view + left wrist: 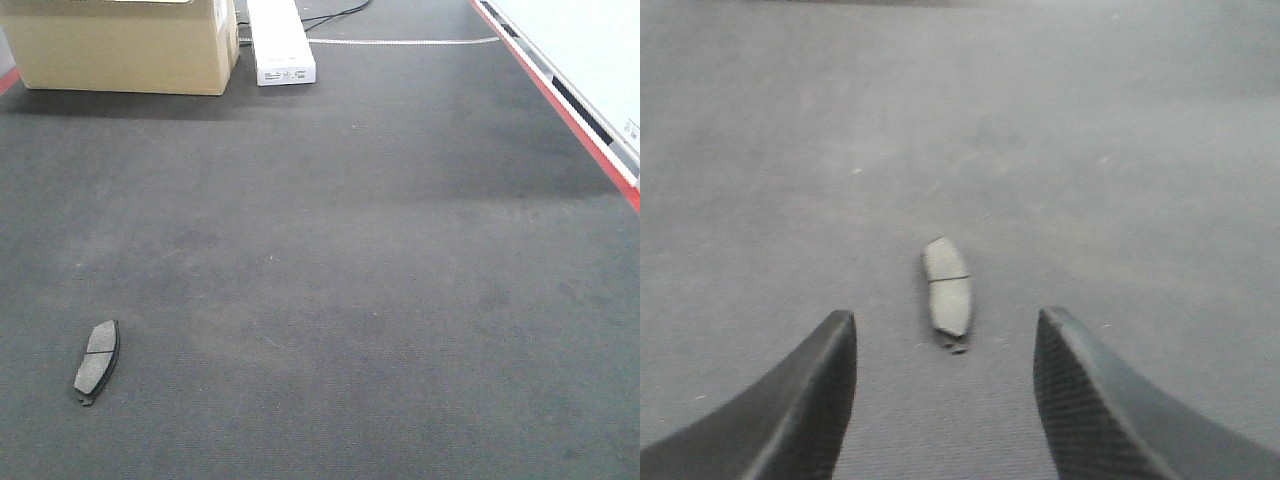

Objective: Move and align brake pads A on conveyor

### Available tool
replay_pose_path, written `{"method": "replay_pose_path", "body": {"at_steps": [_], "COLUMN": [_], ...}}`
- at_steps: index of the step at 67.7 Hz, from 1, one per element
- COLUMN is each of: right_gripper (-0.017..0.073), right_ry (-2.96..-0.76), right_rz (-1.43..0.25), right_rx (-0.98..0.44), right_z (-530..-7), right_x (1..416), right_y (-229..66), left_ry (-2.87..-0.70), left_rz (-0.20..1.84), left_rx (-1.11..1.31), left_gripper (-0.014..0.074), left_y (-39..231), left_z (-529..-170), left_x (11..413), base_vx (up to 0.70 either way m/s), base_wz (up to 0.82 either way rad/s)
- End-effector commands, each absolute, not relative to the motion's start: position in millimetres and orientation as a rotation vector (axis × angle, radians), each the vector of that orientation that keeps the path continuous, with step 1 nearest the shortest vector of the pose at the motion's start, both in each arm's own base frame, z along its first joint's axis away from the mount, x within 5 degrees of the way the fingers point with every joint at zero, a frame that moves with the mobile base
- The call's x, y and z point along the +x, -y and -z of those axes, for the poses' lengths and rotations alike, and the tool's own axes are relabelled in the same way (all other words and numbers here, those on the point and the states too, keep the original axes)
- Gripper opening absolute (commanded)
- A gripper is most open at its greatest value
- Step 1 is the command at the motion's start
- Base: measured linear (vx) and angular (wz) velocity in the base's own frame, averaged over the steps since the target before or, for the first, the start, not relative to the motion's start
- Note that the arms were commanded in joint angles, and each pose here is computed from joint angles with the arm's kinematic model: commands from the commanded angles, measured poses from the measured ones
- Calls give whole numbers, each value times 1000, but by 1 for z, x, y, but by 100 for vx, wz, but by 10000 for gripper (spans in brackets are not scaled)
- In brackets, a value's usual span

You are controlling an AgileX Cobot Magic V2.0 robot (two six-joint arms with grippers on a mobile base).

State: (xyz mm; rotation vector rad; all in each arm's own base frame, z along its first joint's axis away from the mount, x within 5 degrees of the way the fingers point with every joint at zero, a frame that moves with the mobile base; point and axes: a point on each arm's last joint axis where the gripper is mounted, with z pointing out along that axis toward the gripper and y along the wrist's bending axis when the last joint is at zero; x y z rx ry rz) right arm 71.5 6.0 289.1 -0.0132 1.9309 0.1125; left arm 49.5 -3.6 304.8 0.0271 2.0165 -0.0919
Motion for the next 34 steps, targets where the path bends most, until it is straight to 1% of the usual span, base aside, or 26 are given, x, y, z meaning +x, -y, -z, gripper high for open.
{"method": "replay_pose_path", "body": {"at_steps": [1,34], "right_gripper": [-7,-7], "right_ry": [-1812,-1812], "right_rz": [-110,-110], "right_rx": [-28,-28], "right_z": [-307,-307], "right_x": [73,73], "right_y": [-6,-6], "left_ry": [-1917,-1918], "left_rz": [68,68], "left_rx": [38,38], "left_gripper": [375,375], "left_y": [2,2], "left_z": [-316,-316], "left_x": [52,52], "base_vx": [0,0], "base_wz": [0,0]}}
